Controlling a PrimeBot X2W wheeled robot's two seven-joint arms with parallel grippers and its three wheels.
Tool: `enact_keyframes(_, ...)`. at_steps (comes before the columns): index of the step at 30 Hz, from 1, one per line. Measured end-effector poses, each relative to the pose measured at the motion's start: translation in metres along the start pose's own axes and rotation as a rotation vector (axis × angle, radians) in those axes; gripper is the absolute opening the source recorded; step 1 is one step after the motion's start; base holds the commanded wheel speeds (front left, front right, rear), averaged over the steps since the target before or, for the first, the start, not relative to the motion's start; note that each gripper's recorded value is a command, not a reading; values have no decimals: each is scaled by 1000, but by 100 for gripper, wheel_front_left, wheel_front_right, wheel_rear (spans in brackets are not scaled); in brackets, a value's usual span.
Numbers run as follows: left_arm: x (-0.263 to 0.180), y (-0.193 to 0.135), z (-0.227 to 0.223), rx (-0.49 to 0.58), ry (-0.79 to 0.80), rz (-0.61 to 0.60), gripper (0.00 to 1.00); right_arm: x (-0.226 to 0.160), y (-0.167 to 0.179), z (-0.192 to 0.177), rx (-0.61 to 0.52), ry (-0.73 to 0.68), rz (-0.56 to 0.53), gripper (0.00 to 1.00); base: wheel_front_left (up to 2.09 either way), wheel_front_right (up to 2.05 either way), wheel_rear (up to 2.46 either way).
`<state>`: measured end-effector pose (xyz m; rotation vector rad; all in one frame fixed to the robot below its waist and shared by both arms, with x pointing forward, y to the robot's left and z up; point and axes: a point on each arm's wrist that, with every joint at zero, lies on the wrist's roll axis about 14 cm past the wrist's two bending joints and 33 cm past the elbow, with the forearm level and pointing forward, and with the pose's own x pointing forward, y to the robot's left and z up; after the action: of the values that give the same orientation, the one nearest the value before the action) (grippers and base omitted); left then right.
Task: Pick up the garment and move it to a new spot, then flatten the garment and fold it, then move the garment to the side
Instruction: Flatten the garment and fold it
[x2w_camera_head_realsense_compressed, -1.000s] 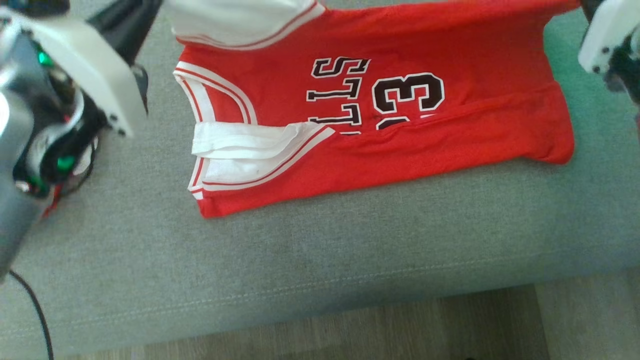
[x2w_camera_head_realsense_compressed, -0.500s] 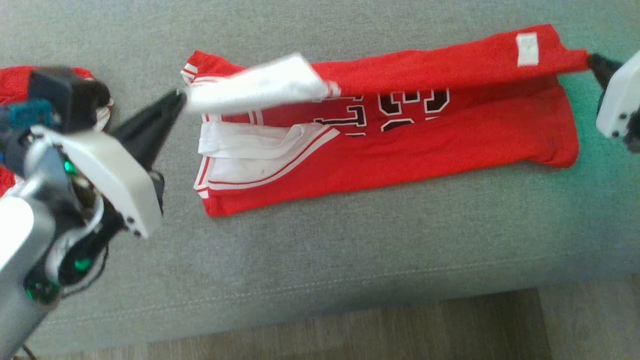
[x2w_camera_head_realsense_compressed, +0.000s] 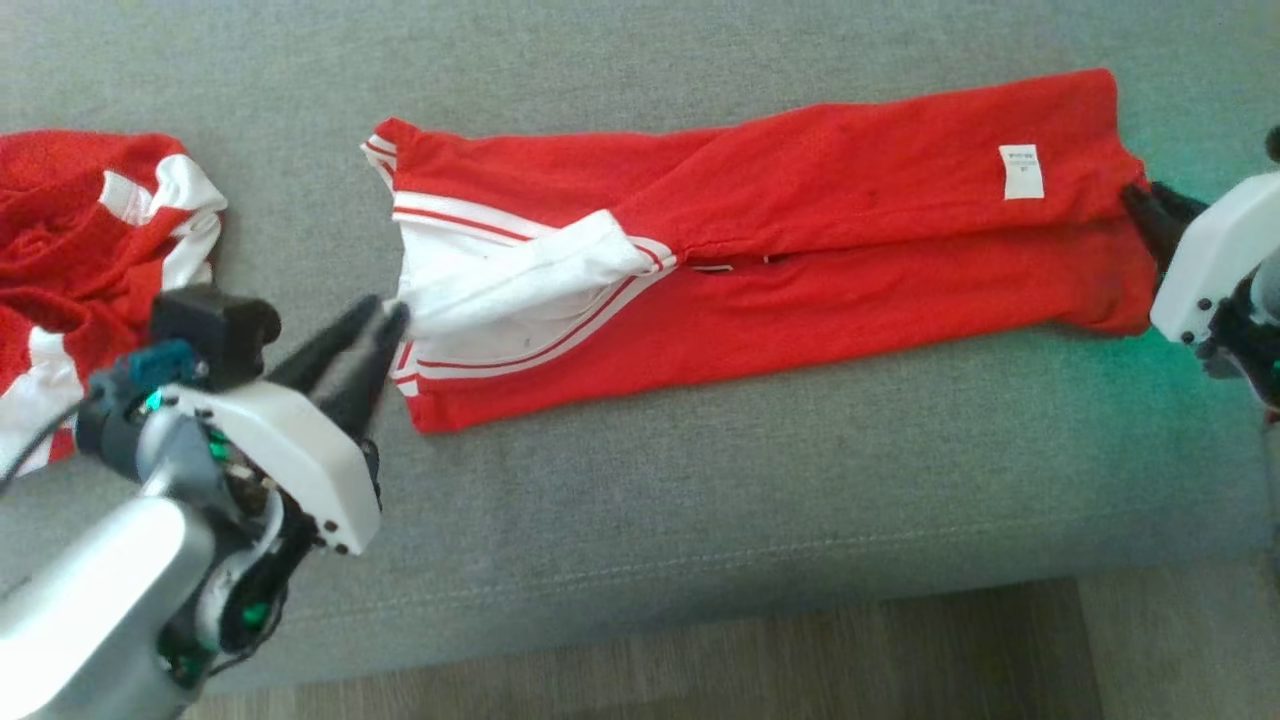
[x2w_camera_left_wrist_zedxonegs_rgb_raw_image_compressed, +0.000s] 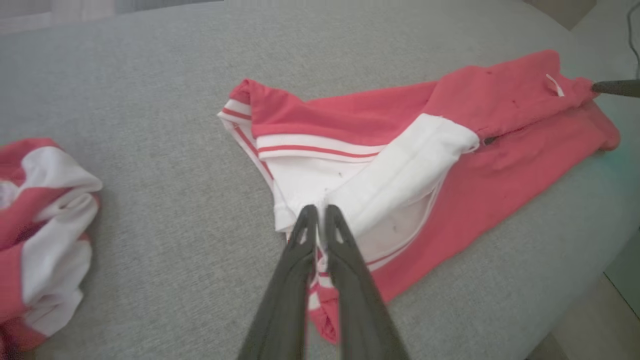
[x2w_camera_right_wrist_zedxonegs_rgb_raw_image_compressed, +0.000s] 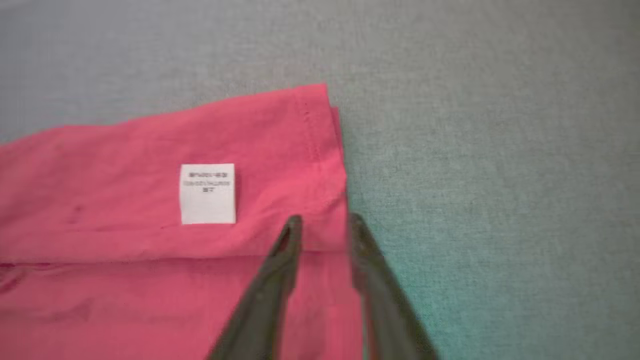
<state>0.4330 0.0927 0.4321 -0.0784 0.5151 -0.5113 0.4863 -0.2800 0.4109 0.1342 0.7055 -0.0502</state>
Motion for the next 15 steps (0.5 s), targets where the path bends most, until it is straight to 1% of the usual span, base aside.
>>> enact_keyframes(3,-3,1,1,7,-66,45,100,-6,3,10,43,-95,6,100,0,0,0)
enact_keyframes(7,-14,5,16,41,-227,160,100,-21,-1,19,110,-240,-16,100,0,0,0)
enact_keyframes(11,-31,-1,26,56,-360,258,100,-33,-5,3,204,-309,-57,100,0,0,0)
enact_keyframes(13,-41,-4,29,84,-404,302,100,-37,-7,-6,257,-320,-78,100,0,0,0)
enact_keyframes(15,-51,-6,33,114,-449,348,100,-38,-7,-7,287,-338,-89,100,0,0,0)
